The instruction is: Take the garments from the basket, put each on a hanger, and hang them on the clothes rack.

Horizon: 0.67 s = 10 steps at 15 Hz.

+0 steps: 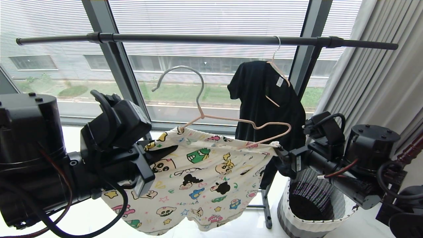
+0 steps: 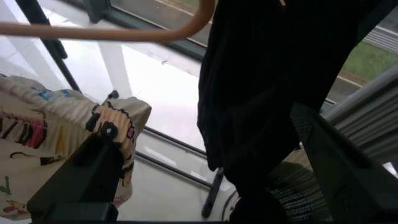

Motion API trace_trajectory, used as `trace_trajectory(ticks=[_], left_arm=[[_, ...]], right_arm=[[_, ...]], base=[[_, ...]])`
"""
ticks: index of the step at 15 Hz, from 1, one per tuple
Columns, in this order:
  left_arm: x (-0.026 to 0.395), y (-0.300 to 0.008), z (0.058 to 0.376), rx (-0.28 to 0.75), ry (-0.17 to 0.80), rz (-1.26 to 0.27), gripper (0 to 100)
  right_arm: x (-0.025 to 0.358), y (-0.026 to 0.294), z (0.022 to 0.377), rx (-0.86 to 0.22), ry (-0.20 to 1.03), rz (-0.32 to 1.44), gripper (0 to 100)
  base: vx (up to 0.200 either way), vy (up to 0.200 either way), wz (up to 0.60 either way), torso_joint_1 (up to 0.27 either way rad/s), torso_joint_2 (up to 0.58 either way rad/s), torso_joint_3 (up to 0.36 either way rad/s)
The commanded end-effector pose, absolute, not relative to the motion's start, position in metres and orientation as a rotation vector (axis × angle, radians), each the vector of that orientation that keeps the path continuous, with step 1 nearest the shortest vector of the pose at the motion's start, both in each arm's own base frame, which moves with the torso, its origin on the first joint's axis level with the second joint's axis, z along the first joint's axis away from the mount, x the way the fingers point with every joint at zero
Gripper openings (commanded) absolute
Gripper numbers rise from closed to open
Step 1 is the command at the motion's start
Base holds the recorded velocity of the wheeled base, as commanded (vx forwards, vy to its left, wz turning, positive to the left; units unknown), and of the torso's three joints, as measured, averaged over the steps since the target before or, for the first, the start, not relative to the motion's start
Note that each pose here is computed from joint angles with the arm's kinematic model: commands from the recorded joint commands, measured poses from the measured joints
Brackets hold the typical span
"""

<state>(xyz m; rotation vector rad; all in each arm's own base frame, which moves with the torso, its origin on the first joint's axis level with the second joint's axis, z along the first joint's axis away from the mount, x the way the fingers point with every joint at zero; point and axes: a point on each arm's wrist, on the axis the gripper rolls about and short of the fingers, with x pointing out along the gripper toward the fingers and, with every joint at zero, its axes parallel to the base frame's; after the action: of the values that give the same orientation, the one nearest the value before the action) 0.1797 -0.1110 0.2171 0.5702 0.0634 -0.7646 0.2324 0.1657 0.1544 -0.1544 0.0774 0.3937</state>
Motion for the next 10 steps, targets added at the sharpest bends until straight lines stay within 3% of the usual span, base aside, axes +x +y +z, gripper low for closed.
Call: trace_trajectory(ticks=[1, 7, 10], left_arm=[[0.180, -0.109, 0.212, 0.575, 0.090, -0.763, 0], [0.181, -0.106, 0.203, 0.582, 0.127, -0.750, 0], [0.177, -0.103, 0.193, 0.636, 0.139, -0.765, 0]], right_arm=[[0.235, 0.161, 0.156, -0.158, 0.066, 0.374, 100], [0.245, 0.147, 0.158, -0.162, 0.064, 0.319, 100], [0.246, 0.145, 0.158, -0.161, 0.064, 0.316, 100]], base=[[0.000, 0.000, 0.00, 0.000, 0.00, 0.000], [0.000, 0.000, 0.00, 0.000, 0.00, 0.000], [0.000, 0.000, 0.00, 0.000, 0.00, 0.000]])
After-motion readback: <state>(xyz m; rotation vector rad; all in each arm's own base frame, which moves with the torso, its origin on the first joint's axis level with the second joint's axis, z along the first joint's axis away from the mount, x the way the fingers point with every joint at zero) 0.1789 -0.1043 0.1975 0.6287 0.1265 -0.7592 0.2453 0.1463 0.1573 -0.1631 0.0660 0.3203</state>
